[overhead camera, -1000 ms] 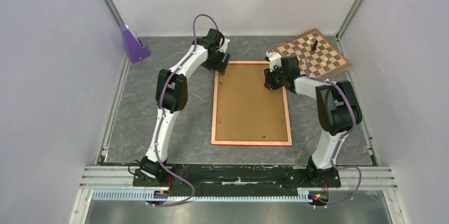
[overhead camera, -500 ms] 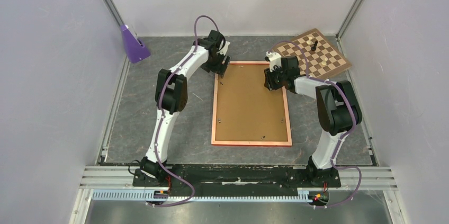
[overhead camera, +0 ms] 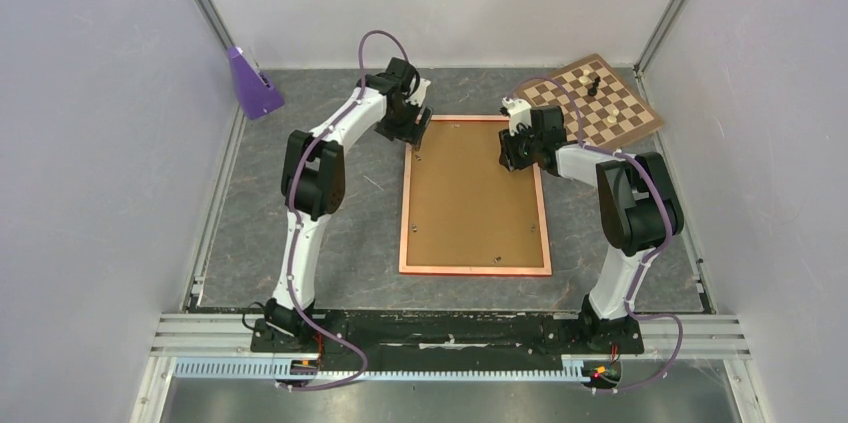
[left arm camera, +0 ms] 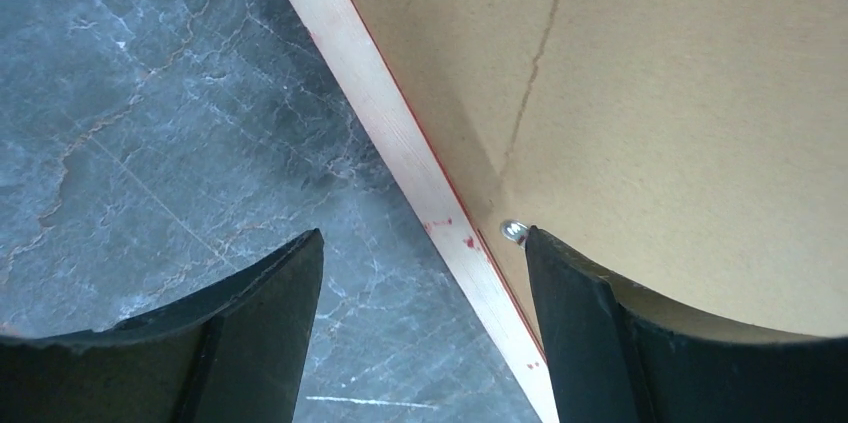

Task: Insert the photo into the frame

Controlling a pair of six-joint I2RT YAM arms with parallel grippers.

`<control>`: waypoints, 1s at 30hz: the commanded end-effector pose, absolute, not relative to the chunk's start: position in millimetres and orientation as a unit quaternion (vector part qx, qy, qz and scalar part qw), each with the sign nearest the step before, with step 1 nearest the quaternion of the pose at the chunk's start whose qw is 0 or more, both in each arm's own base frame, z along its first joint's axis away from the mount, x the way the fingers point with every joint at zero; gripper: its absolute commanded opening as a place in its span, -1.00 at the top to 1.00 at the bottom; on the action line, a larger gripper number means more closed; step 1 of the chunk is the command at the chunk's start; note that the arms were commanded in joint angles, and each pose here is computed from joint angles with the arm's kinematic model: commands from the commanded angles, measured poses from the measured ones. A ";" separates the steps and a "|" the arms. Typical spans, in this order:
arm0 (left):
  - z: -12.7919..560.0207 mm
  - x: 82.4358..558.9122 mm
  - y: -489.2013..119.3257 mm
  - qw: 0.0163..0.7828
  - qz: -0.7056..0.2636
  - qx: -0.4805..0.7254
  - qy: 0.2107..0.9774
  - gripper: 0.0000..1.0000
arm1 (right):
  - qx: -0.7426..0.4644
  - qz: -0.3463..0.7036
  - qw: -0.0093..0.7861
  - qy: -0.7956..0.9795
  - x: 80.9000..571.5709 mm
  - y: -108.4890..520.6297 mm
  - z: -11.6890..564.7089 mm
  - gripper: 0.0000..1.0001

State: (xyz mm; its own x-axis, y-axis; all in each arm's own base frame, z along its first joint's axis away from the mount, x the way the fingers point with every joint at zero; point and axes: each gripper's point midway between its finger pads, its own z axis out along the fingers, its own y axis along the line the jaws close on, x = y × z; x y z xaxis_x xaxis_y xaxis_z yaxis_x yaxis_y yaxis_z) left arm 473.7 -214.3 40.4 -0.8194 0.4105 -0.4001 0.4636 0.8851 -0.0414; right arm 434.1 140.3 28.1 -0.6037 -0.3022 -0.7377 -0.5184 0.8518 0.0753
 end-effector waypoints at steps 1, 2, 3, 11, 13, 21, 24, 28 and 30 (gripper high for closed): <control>106.8 482.4 -230.1 0.265 -0.115 0.215 0.933 -0.61 | -0.231 0.150 0.328 0.904 412.2 138.8 9.9 0.30; 109.6 480.4 -232.4 0.263 -0.125 0.202 0.935 -0.61 | -0.232 0.150 0.329 0.903 412.3 139.0 10.3 0.30; 111.1 478.5 -234.7 0.262 -0.132 0.199 0.935 -0.61 | -0.232 0.150 0.329 0.903 412.2 138.9 10.6 0.30; 89.9 471.3 -245.6 0.227 -0.161 0.194 0.941 -0.61 | -0.239 0.152 0.329 0.901 411.8 140.2 13.1 0.28; 81.5 471.3 -245.6 0.219 -0.157 0.201 0.942 -0.61 | -0.240 0.152 0.329 0.900 411.5 140.0 14.0 0.29; 43.6 463.0 -243.4 0.178 -0.127 0.209 0.953 -0.58 | -0.241 0.153 0.324 0.902 409.2 139.6 9.7 0.29; 33.7 463.5 -240.6 0.172 -0.114 0.203 0.957 -0.55 | -0.242 0.153 0.323 0.902 408.6 139.8 9.3 0.29; 25.7 461.7 -235.3 0.165 -0.102 0.204 0.960 -0.49 | -0.242 0.153 0.321 0.903 406.3 139.3 7.5 0.30; 24.2 458.1 -233.2 0.161 -0.098 0.205 0.960 -0.48 | -0.242 0.153 0.319 0.904 405.3 139.0 5.9 0.30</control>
